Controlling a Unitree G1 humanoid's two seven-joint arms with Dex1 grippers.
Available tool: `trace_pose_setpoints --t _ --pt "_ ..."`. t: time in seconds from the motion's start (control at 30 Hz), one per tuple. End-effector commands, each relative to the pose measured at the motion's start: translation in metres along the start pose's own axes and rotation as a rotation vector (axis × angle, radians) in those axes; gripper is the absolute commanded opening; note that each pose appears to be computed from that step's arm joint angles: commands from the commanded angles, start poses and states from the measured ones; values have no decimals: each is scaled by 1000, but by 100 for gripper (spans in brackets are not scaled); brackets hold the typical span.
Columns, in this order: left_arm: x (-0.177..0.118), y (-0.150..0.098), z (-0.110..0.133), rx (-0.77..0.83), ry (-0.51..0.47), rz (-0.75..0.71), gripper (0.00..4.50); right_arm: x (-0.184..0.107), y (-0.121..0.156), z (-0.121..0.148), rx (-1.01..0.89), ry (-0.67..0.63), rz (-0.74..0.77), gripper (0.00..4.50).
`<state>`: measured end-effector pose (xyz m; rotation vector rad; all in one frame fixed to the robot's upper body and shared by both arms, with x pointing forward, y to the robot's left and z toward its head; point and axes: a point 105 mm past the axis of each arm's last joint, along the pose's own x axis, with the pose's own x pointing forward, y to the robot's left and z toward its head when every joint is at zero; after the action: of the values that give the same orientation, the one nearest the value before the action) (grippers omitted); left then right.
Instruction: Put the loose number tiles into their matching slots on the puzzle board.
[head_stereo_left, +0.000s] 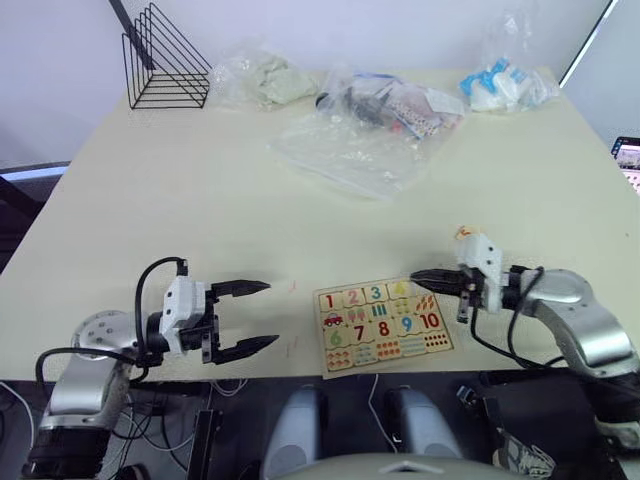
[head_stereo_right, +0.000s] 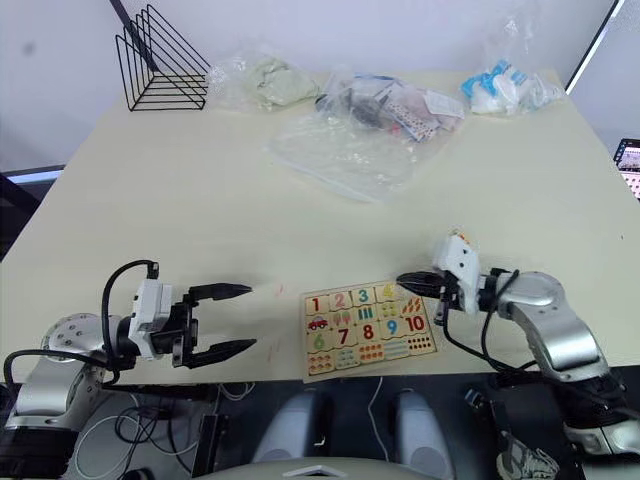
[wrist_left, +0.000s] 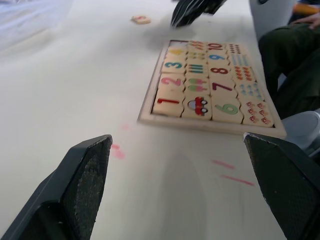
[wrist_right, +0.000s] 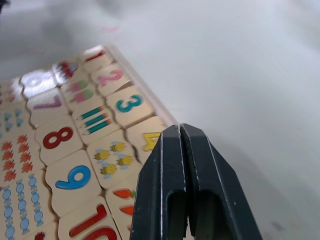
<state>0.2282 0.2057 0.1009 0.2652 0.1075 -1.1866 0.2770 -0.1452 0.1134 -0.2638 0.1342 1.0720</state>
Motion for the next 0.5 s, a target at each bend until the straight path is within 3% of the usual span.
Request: trace_pose_setpoints --t 0.03,0.13,0.23,0.43,0.47,0.5 --pt "-5 4 6 -2 -21 73 450 -22 -9 8 -4 -64 -112 4" --pt "-8 8 3 -29 -22 134 450 -42 -10 -4 36 -66 -191 4" --pt "-10 10 1 -43 -27 168 450 -60 -14 -12 65 -79 -264 74" --pt "-16 12 -2 -64 -32 224 450 -93 -14 -27 86 -79 -371 364" --pt "-17 13 -2 -66 -33 233 450 -99 -14 -29 90 -80 -387 446" --pt "-19 14 -3 -67 -34 244 450 -105 -14 -31 91 -79 -408 446"
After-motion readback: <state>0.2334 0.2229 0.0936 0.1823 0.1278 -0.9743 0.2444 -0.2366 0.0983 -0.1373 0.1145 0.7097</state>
